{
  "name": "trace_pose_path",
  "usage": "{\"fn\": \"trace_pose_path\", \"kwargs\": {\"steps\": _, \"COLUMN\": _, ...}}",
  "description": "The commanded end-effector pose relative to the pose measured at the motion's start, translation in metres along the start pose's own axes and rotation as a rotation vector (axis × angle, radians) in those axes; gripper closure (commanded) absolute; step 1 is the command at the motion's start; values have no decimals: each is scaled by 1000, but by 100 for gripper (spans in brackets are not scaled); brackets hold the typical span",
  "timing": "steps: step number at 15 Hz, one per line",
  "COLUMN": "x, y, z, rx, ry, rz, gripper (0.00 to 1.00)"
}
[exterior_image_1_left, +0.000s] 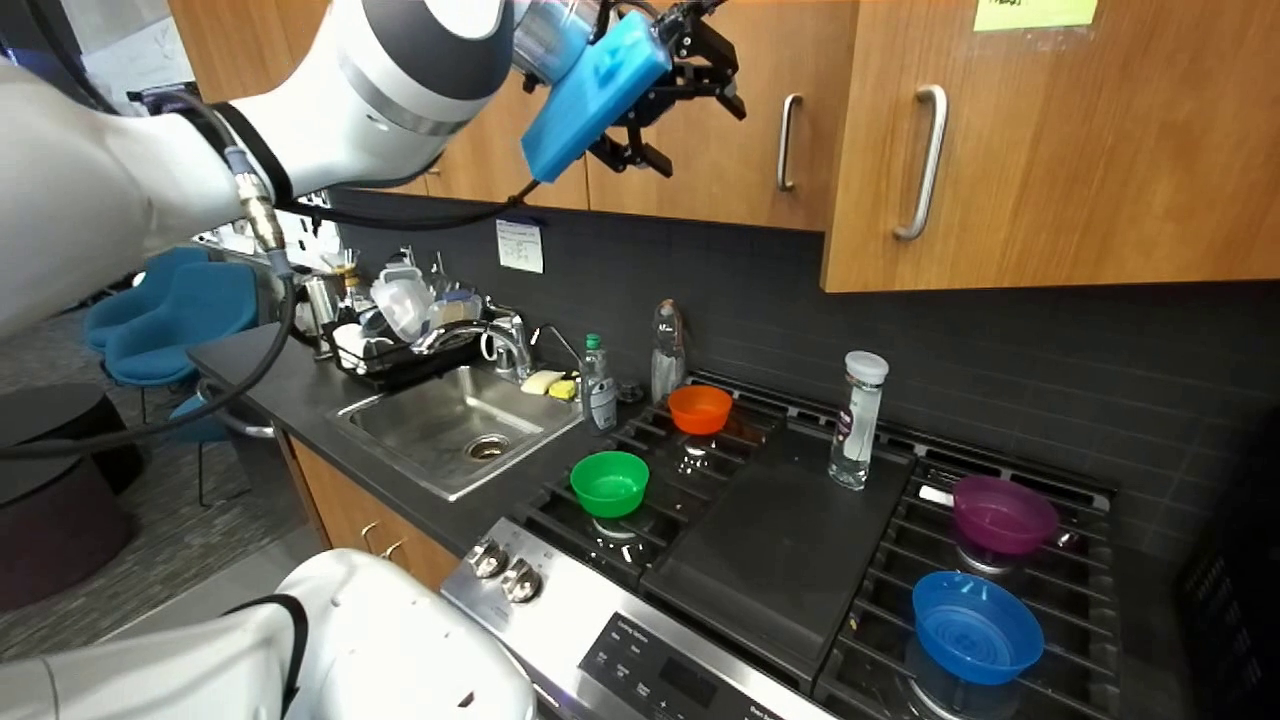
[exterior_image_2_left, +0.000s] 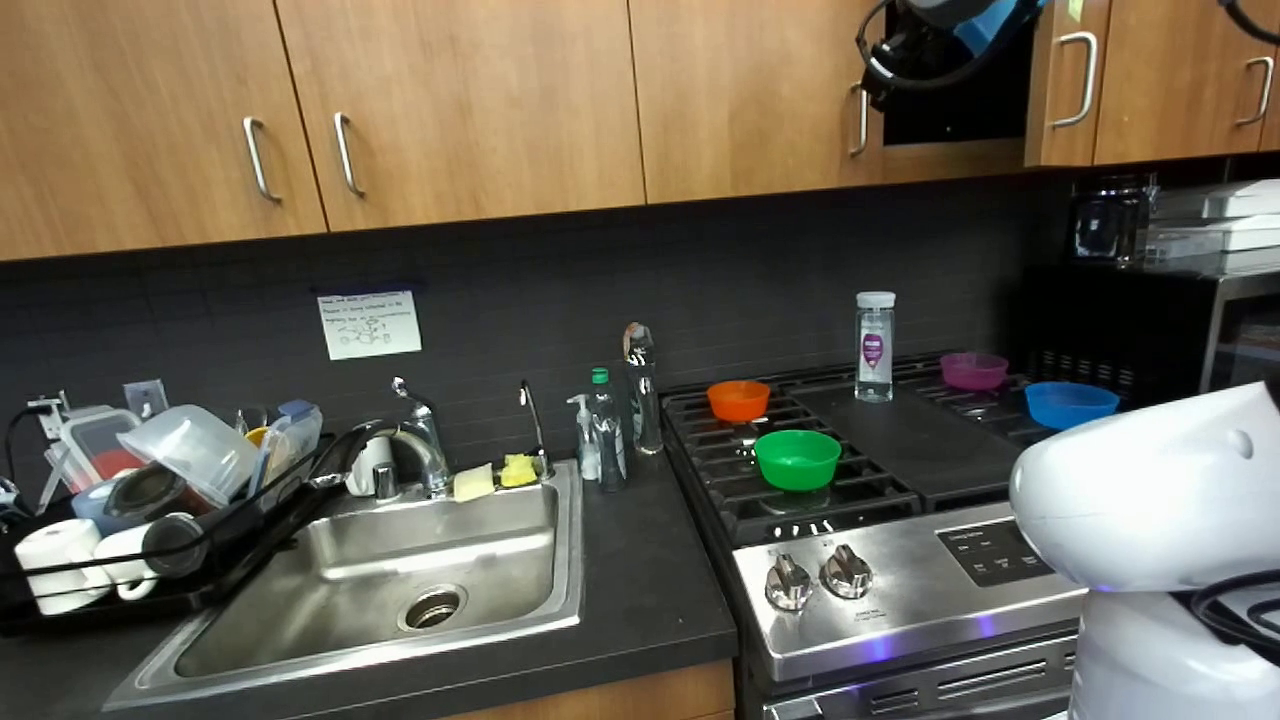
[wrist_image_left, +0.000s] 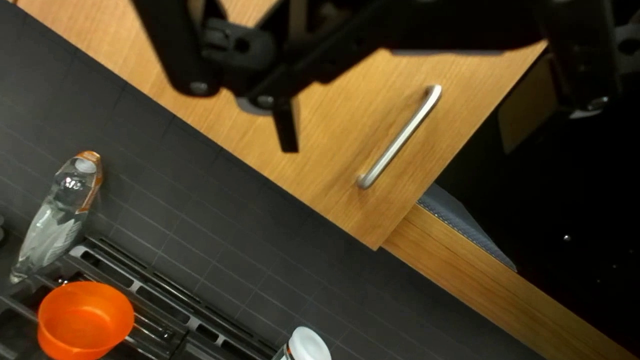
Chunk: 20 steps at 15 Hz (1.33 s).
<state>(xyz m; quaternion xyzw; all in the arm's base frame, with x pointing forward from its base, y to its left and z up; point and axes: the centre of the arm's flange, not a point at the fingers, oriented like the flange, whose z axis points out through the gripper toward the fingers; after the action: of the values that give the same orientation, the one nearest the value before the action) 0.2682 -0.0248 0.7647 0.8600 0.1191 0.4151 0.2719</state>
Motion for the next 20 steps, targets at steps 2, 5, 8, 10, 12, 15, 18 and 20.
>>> {"fn": "trace_pose_path", "kwargs": {"steps": 2, "x": 37, "y": 8, "z": 37, "rx": -42, "ry": 33, "rz": -50, "gripper": 0}}
{"fn": "trace_pose_path", "kwargs": {"steps": 5, "x": 54, "y": 24, "z": 62, "rx": -53, "ry": 42, "rz": -21, "gripper": 0}}
{"fn": "trace_pose_path", "kwargs": {"steps": 8, "x": 58, "y": 46, "z": 80, "rx": -73, "ry": 29, "rz": 34, "gripper": 0}}
{"fn": "trace_pose_path", "kwargs": {"steps": 10, "x": 56, "y": 58, "z": 86, "rx": -103, "ry": 8, "rz": 84, "gripper": 0}}
{"fn": "trace_pose_path", "kwargs": {"steps": 12, "x": 52, "y": 72, "z": 91, "rx": -120, "ry": -3, "rz": 117, "gripper": 0}}
{"fn": "trace_pose_path", "kwargs": {"steps": 15, "x": 45, "y": 82, "z": 84, "rx": -156, "ry": -19, "rz": 186, "gripper": 0}}
{"fn": "trace_pose_path", "kwargs": {"steps": 18, "x": 35, "y": 94, "z": 78, "rx": -189, "ry": -60, "rz": 289, "gripper": 0}}
{"fn": "trace_pose_path", "kwargs": {"steps": 20, "x": 25, "y": 107, "z": 75, "rx": -201, "ry": -79, "rz": 343, "gripper": 0}}
